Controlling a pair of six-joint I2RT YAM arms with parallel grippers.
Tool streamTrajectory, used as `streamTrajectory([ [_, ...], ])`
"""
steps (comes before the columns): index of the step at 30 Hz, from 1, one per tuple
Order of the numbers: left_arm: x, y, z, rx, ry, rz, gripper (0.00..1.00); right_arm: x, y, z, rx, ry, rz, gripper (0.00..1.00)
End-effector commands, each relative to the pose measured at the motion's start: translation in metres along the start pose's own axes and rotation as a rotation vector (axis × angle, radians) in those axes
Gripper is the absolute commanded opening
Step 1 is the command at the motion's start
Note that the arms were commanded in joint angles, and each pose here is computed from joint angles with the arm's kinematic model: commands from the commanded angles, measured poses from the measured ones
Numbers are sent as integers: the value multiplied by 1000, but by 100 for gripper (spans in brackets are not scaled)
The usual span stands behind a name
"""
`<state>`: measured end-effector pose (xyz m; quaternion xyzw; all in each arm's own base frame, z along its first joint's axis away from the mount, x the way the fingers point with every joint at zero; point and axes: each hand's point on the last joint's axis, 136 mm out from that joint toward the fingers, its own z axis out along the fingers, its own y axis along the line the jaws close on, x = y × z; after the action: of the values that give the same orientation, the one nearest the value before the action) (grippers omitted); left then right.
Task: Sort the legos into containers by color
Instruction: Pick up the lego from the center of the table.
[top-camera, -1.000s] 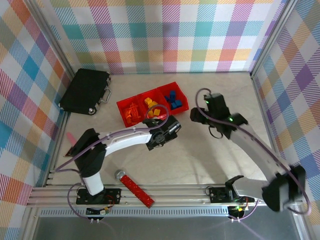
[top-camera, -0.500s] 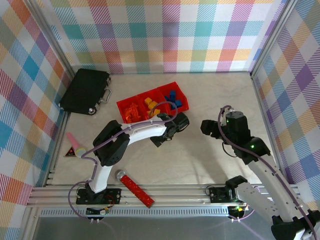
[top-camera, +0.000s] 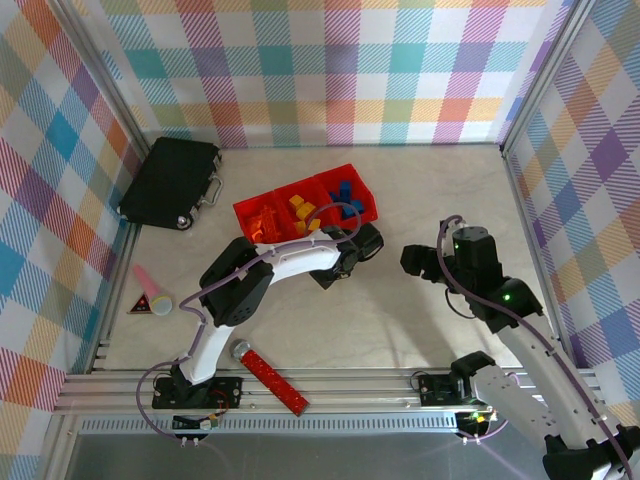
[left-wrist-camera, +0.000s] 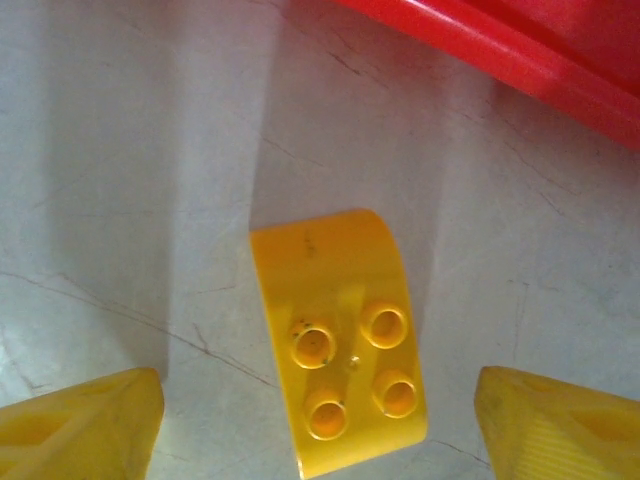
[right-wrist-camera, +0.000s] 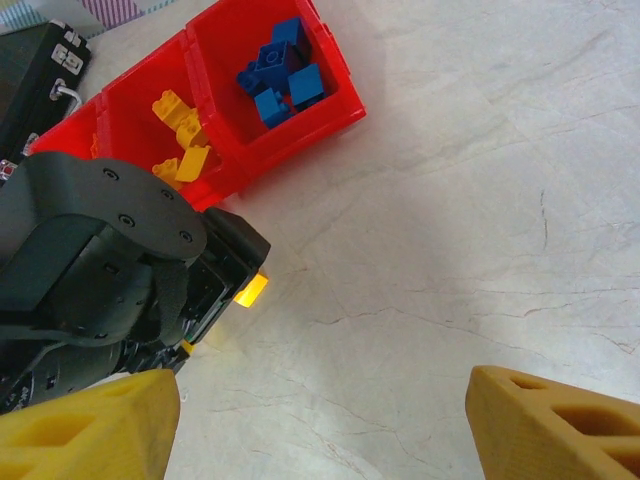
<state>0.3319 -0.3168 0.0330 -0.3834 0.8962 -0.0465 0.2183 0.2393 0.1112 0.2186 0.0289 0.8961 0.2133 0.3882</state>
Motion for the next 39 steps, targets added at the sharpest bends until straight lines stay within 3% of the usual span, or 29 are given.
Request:
streamTrajectory([
  [1, -5, 1, 6, -16, -27, 5, 77, 5, 0, -1, -10, 18, -6, 76],
  [16, -23, 18, 7, -125, -124, 165, 49, 5, 4, -11, -34, 8, 2, 75],
  [23, -32, 28, 0, -157, -151, 248, 45, 6, 4, -13, -36, 9, 3, 75],
  [29, -32, 22, -17, -77, -127, 285, 29, 9, 3, -13, -34, 14, 6, 75],
  [39, -56, 14, -77, 39, -157, 359, 25, 10, 2, -16, -34, 18, 18, 75],
])
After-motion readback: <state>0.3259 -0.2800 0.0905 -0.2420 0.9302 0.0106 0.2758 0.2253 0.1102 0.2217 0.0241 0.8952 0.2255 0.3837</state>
